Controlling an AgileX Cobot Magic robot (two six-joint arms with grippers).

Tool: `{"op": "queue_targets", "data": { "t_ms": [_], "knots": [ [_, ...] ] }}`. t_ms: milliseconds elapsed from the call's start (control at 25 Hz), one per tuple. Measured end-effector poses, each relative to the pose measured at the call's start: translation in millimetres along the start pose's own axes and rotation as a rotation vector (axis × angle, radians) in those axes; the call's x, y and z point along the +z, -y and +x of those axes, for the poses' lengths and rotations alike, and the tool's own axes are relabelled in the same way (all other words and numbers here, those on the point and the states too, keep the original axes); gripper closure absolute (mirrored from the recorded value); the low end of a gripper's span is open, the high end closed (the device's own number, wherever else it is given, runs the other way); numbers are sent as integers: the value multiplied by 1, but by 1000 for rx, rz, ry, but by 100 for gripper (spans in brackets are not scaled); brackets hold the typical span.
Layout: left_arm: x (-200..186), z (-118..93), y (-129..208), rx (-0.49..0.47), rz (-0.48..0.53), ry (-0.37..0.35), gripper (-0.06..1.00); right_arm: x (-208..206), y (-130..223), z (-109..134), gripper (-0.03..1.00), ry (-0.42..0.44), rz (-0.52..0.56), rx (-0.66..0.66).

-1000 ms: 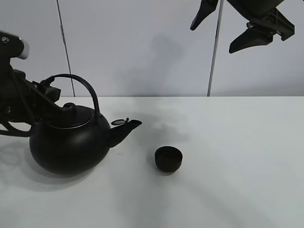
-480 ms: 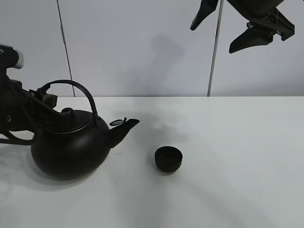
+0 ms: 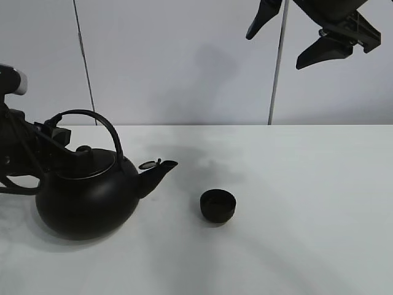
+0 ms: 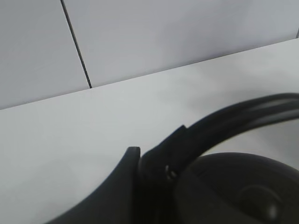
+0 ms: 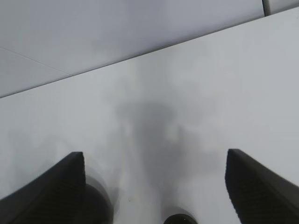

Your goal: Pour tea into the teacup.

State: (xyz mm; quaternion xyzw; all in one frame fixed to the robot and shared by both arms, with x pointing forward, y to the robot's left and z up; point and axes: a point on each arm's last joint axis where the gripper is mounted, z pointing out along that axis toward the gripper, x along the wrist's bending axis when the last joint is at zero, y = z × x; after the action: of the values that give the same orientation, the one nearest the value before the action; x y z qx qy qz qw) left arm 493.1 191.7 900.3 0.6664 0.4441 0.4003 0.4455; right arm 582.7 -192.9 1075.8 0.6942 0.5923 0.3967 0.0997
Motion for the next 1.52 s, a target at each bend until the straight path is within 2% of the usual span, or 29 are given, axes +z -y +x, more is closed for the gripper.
{"op": "queue_targets", "data": {
  "t_ms": [720, 1240, 1520],
  "knots": [
    [-6, -1, 5, -6, 9, 16, 84, 0, 0, 0, 40, 0, 0, 0],
    [-11, -4, -3, -11, -78, 72, 61, 0, 0, 0, 40, 0, -2, 0],
    [-32, -1, 15, -7, -18, 75, 50, 0, 0, 0, 40, 0, -2, 0]
  ]
}}
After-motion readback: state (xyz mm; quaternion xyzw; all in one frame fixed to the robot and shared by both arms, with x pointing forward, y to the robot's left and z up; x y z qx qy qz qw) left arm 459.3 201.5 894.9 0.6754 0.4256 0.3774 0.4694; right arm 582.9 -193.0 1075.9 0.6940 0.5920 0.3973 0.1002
